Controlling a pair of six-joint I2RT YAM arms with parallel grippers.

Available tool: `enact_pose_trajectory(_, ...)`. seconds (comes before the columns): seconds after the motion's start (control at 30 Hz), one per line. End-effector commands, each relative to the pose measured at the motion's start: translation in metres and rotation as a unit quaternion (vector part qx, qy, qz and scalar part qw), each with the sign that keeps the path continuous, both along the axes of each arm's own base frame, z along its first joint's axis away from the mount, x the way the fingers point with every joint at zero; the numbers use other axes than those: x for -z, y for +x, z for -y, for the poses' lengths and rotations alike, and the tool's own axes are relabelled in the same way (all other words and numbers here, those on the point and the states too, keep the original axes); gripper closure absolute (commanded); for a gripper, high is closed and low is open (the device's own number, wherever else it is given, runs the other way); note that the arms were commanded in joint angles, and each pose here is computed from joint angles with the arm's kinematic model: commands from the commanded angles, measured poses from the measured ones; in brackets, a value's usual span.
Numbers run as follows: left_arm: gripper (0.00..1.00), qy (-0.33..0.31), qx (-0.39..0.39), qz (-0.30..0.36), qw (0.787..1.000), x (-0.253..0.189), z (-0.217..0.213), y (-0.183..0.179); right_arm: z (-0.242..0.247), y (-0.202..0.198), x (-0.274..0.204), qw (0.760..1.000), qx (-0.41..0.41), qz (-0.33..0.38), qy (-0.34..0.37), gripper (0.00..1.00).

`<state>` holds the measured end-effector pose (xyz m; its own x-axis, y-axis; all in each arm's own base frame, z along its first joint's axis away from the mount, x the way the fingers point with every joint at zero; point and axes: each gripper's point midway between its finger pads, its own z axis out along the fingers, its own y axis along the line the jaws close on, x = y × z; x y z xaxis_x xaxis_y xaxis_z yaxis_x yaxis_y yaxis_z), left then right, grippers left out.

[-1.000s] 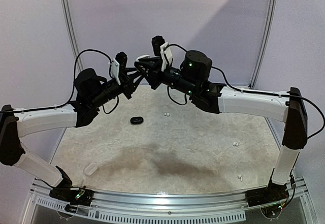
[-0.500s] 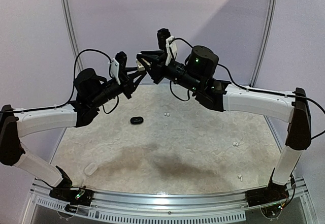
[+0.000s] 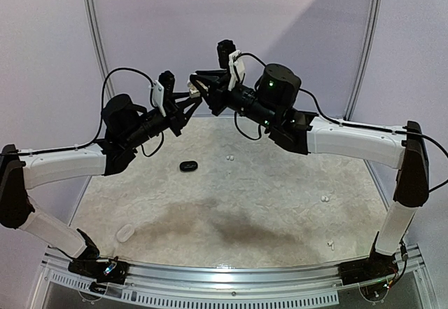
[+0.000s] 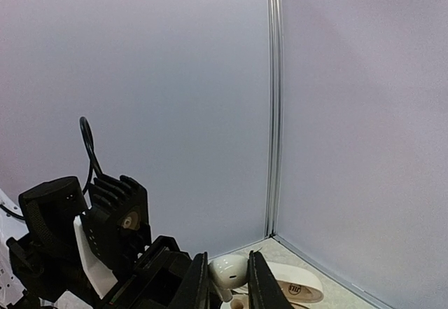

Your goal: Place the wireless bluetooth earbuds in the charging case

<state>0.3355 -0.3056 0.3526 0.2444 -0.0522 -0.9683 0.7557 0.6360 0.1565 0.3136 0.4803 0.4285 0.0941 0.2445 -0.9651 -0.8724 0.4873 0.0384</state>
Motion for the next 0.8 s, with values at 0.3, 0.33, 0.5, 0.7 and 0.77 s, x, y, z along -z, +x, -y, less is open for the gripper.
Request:
enact_pose_trajectory(0.3,1.0,-0.014,0.011,0.019,1.0,-0.015,0.002,-0.007,-0.009,0.013,0.037,0.999,0.018,-0.02,-0.036,1.0)
enact_pose_trajectory(0.33,1.0,-0.014,0.012,0.019,1.0,-0.015,0.002,-0.007,-0.01,0.012,0.037,0.999,0.016,-0.02,-0.037,1.0)
enact_pose_trajectory(0.5,1.0,-0.015,0.01,0.02,1.0,-0.016,0.002,-0.006,-0.012,0.014,0.048,0.998,0.014,-0.03,-0.045,1.0)
enact_pose_trajectory(0.7,1.0,-0.016,0.005,0.019,1.0,-0.015,0.001,-0.005,-0.012,0.016,0.057,0.998,0.021,-0.035,-0.055,1.0)
enact_pose_trajectory(0.77,1.0,-0.017,0.004,0.021,1.0,-0.016,0.0,-0.005,-0.012,0.017,0.061,0.997,0.024,-0.039,-0.057,0.99)
